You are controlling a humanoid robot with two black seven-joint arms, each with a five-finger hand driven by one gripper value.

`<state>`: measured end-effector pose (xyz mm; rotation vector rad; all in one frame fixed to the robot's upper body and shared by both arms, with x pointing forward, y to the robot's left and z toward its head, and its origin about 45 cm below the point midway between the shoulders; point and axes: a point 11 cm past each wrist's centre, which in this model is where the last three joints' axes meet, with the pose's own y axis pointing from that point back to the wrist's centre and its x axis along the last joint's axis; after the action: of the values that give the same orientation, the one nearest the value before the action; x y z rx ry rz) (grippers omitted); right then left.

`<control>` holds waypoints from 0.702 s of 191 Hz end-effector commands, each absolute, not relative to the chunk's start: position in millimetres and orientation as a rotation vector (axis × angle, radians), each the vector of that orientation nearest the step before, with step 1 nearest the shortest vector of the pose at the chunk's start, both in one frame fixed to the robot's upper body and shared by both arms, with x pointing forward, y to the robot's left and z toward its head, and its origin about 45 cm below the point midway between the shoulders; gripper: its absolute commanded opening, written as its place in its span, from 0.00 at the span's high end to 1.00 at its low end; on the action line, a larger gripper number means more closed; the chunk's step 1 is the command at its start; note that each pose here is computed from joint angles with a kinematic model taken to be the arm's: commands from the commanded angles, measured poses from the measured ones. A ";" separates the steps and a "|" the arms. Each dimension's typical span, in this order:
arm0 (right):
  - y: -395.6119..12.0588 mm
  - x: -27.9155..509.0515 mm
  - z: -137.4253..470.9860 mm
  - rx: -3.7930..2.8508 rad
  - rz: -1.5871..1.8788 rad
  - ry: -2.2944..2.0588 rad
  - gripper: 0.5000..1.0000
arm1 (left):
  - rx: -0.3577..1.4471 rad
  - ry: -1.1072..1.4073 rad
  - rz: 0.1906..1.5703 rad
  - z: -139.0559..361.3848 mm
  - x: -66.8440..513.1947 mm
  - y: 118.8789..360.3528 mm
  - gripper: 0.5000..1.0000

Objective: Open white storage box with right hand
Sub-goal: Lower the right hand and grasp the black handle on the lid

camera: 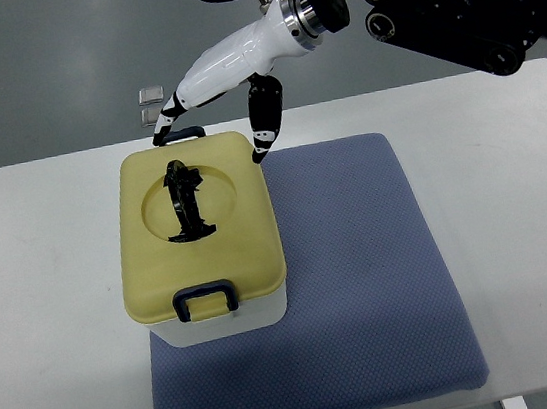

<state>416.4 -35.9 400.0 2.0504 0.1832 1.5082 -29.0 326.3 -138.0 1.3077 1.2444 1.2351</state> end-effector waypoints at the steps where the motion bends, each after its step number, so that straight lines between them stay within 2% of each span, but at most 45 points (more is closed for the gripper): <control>1: -27.0 414.0 399.8 2.060 1.586 0.169 0.12 | 1.307 1.245 1.234 -138.0 -29.1 326.1 0.00; 134: -13.9 407.5 350.1 2.151 1.696 0.092 0.12 | 1.306 1.247 1.226 -138.1 -29.4 324.0 0.00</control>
<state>408.9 -16.1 360.9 2.1539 0.0940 1.6851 -29.7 324.8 -138.1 1.3069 1.2471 1.2287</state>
